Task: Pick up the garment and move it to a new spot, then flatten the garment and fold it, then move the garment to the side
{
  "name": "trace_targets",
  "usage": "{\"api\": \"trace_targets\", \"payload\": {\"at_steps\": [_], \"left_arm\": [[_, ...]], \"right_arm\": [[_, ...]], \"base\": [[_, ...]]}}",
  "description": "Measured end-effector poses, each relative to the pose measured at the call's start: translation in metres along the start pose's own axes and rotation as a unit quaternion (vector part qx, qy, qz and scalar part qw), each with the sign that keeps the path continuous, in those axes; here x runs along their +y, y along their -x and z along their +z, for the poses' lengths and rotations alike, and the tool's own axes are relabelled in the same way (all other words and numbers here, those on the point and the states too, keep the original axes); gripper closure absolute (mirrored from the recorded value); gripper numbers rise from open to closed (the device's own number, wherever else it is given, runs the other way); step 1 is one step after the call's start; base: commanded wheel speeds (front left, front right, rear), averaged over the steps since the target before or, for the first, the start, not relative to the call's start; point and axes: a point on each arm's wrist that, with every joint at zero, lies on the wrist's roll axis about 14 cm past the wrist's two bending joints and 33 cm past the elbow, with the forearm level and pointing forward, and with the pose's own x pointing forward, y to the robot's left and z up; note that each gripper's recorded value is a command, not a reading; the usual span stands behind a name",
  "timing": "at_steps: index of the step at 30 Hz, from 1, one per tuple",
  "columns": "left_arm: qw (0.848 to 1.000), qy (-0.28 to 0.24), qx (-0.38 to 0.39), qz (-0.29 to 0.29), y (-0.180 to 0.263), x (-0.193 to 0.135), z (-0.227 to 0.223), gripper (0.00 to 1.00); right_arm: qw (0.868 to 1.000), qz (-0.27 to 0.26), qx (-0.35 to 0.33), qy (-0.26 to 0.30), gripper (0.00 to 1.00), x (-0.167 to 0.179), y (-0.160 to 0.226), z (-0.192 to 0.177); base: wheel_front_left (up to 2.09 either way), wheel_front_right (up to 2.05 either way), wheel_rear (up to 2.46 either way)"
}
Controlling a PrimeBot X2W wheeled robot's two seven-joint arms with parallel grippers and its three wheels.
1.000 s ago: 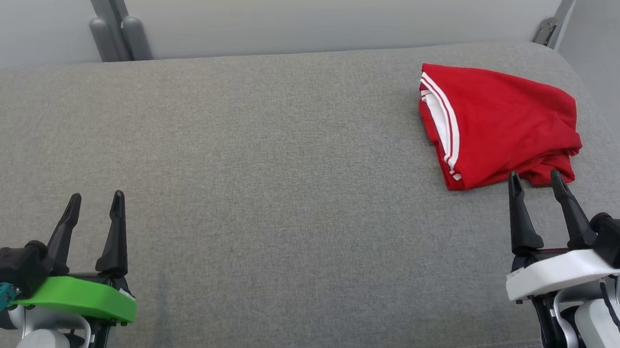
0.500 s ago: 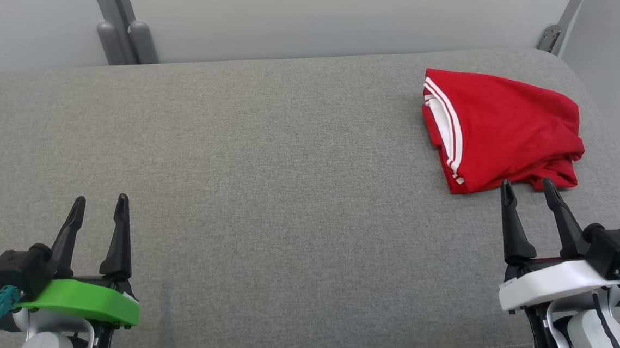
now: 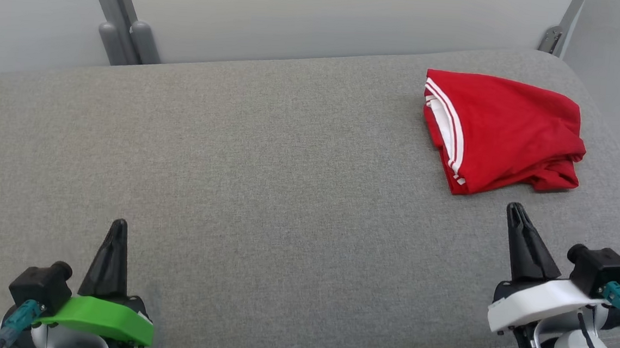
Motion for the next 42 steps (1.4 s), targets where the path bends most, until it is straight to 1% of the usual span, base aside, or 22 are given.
{"api": "trace_targets", "payload": {"at_steps": [2,5,11,17,21,32,42], "left_arm": [[1.0,0.004,0.014,0.005,0.005,0.001,-0.009,1.0],[1.0,0.011,0.016,0.008,0.006,0.002,-0.011,1.0],[0.999,0.045,0.018,0.02,0.007,0.007,-0.01,1.0],[0.995,0.091,0.021,0.034,0.008,0.011,-0.011,1.0],[0.993,0.106,0.024,0.04,0.009,0.014,-0.012,1.0],[0.984,0.165,0.029,0.062,0.011,0.022,-0.015,1.0],[0.972,0.221,0.033,0.077,0.013,0.028,-0.017,1.0]], "right_arm": [[1.0,-0.003,0.015,-0.007,1.0,0.002,0.005,-0.01],[1.0,-0.006,0.019,-0.017,1.0,0.001,0.007,-0.012],[0.998,-0.012,0.023,-0.06,1.0,0.002,0.006,-0.013],[0.994,-0.026,0.029,-0.106,1.0,-0.004,0.004,-0.014],[0.99,-0.034,0.033,-0.132,1.0,-0.006,0.003,-0.015],[0.978,-0.052,0.045,-0.199,1.0,-0.014,0.002,-0.019],[0.962,-0.066,0.057,-0.26,1.0,-0.02,0.002,-0.024]], "base": [[0.0,0.0,0.0],[0.0,0.0,0.0],[0.0,0.0,0.0],[0.0,0.0,0.0],[0.0,0.0,0.0],[0.0,0.0,0.0],[0.0,0.0,0.0]]}}
